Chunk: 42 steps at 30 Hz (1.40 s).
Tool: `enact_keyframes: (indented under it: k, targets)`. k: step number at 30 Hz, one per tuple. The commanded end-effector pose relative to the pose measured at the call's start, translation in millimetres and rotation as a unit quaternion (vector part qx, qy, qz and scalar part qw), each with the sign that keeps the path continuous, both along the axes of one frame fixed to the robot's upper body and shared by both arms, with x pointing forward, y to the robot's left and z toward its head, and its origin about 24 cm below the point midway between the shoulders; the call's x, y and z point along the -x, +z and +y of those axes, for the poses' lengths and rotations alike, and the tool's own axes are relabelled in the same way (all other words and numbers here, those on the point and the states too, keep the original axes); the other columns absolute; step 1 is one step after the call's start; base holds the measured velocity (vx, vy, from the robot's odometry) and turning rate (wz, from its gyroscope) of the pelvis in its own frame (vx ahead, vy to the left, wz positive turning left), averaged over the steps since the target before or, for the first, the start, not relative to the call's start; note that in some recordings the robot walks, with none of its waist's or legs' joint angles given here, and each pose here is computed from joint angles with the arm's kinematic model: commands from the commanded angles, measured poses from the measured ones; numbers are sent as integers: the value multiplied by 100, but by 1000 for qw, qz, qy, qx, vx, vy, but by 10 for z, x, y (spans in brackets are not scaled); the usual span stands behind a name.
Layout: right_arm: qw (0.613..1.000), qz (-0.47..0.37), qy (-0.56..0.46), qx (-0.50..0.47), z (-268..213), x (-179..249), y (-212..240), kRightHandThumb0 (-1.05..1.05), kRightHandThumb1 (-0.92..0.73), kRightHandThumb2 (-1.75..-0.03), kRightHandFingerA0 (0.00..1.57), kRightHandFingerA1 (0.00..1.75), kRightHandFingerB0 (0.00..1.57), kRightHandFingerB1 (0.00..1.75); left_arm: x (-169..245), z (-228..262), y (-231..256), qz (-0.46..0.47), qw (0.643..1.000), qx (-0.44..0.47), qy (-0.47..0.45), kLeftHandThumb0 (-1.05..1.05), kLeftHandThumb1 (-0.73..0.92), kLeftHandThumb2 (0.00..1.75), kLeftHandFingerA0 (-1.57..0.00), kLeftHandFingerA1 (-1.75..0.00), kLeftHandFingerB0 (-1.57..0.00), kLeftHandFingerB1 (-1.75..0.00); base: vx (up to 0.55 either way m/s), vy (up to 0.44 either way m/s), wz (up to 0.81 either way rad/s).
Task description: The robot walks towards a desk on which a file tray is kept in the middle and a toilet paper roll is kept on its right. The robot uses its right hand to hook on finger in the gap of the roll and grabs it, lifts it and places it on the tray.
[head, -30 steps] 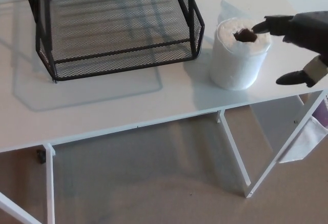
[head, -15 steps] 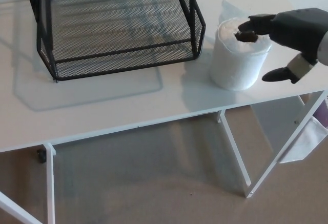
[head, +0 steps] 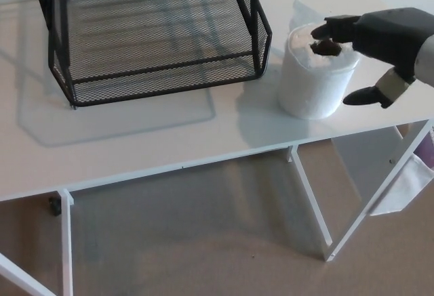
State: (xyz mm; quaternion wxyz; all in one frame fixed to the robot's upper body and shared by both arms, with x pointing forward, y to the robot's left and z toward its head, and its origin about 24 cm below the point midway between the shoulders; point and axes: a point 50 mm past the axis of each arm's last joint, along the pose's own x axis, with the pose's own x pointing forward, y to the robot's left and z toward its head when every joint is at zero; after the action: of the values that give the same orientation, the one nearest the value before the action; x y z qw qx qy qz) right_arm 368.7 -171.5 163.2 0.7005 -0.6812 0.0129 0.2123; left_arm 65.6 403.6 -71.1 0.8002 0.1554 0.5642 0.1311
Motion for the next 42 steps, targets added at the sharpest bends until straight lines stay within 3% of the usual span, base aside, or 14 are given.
enact_keyframes:
  k: [1, 9, 10, 12, 16, 23, 24, 28, 29, 33, 34, 36, 41, 42]
  targets:
    - [999, -2, -39, 19, -148, -65, 10, -54, -61, -59, 33, 64, 10, 30, 31, -3, 0, -13, 999, 15, 43, -48, 78, 63, -53, -61, -49, -44, 0, 0, 0]
    - [999, -39, -35, 1, -243, -85, 107, -51, -61, -58, 29, 50, 12, 32, 20, -3, -7, 7, 1000, -6, 0, -51, 80, 64, -54, -59, -47, -42, 0, 0, 0]
    - [998, -40, -37, -9, -255, -88, 137, -38, -42, -93, 27, 61, 0, 47, 23, -5, -11, 13, 1000, -11, -10, -51, 80, 64, -52, -55, -46, -41, 0, 0, 0]
    - [999, -41, -35, -10, -261, -80, 142, -38, -43, -93, 29, 62, 0, 46, 56, -22, -24, 25, 999, -17, -29, -52, 84, 65, -44, -47, -41, -40, 0, 0, 0]
    - [998, -33, -54, 16, -316, -105, 144, -51, -63, -59, 35, 48, 14, 30, 101, -20, -49, 31, 999, -15, -15, -50, 79, 63, -50, -57, -47, -43, 0, 0, 0]
    - [998, -39, -42, 27, -300, -96, 7, -52, -60, -59, 40, 56, 17, 31, 193, -42, -55, 16, 1000, 8, 3, -50, 82, 64, -46, -42, -43, -39, 0, 0, 0]
    - [998, -39, -40, 22, -278, -96, -9, -52, -60, -59, 34, 52, 16, 33, 189, -51, -49, 25, 999, -3, -30, -52, 68, 103, -39, -57, -32, -52, 0, 0, 0]
    - [999, -10, -52, -14, -215, -115, -66, -52, -60, -59, 20, 53, 14, 32, 161, -56, -64, 26, 999, -5, -21, -47, 64, 101, -37, -58, -25, -51, 0, 0, 0]
    - [998, -7, -54, -13, -208, -120, -76, -51, -60, -59, 18, 51, 15, 32, 159, -53, -70, 26, 1000, -5, -12, -50, 80, 64, -47, -44, -42, -40, 0, 0, 0]
    - [998, -5, -61, -4, -186, -144, -96, -51, -60, -58, 27, 65, 15, 31, 145, -40, -77, 39, 999, -25, -25, -55, 78, 65, -42, -43, -36, -38, 0, 0, 0]
    - [998, -7, -60, -1, -178, -149, -96, -51, -60, -59, 32, 78, 14, 32, 133, -44, -76, 34, 999, -19, -19, -49, 65, 102, -38, -58, -26, -51, 0, 0, 0]
    - [999, -10, -51, 8, -146, -142, -94, -53, -61, -60, 34, 72, 13, 33, 141, -52, -84, 27, 999, -14, -12, -53, 76, 65, -43, -44, -38, -39, 0, 0, 0]
    - [999, -5, -47, -9, -51, -153, -75, -56, -48, -80, 37, 76, 8, 43, 157, -63, -77, 22, 1000, -9, -16, -52, 81, 64, -52, -46, -49, -40, 0, 0, 0]
    - [999, -7, -41, -8, -11, -162, -55, -50, -62, -59, 36, 72, 16, 31, 134, -60, -77, 24, 1000, -12, -14, -52, 65, 101, -37, -57, -29, -51, 0, 0, 0]
